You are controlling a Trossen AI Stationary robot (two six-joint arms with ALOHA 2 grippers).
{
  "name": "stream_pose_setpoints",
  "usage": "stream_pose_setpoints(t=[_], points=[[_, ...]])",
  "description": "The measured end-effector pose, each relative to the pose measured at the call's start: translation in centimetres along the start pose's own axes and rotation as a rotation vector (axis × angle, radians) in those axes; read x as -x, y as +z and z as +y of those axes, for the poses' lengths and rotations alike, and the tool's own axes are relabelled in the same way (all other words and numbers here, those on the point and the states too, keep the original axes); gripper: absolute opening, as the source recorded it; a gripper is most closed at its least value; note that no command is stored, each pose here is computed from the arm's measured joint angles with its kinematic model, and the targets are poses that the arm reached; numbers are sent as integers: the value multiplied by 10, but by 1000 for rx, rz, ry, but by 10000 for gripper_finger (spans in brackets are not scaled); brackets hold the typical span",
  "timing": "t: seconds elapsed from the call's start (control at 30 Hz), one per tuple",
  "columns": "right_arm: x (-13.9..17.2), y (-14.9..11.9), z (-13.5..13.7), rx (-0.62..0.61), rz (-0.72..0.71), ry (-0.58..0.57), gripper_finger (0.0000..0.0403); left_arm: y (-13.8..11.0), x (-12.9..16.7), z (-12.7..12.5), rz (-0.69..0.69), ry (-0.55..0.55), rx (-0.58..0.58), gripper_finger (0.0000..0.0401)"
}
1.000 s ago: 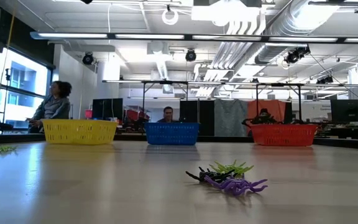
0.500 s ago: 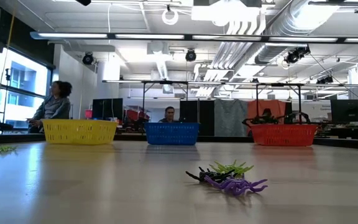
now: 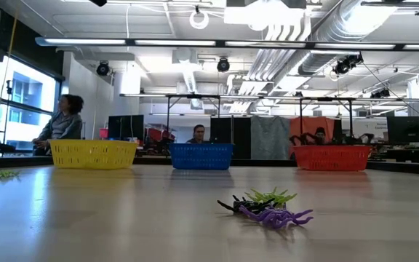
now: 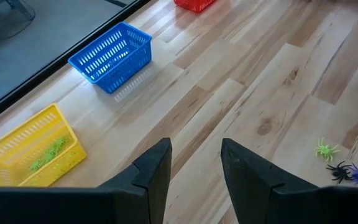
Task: Sort Halloween decoration
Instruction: Put the purple spider toy into the blue bin
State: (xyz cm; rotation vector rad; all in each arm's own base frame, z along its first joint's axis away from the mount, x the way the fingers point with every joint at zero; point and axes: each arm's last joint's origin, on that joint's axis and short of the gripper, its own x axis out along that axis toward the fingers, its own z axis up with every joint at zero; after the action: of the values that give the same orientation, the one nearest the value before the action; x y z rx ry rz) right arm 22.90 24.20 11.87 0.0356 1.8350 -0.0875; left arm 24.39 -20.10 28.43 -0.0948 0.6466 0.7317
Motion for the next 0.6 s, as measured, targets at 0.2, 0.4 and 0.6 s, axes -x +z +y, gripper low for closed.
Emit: stream_pose_setpoints(t=[0.2,0.4,0.6], points=[[0,1,1,8,-24,5,112,0,0,0,-1,-2,3,131],[3,5,1,-15,-58,8,76,0,0,-1,-3,-9,13,131],[4,9,0,-46,-77,16,10,0,0,-2,-6,-12,17,131]])
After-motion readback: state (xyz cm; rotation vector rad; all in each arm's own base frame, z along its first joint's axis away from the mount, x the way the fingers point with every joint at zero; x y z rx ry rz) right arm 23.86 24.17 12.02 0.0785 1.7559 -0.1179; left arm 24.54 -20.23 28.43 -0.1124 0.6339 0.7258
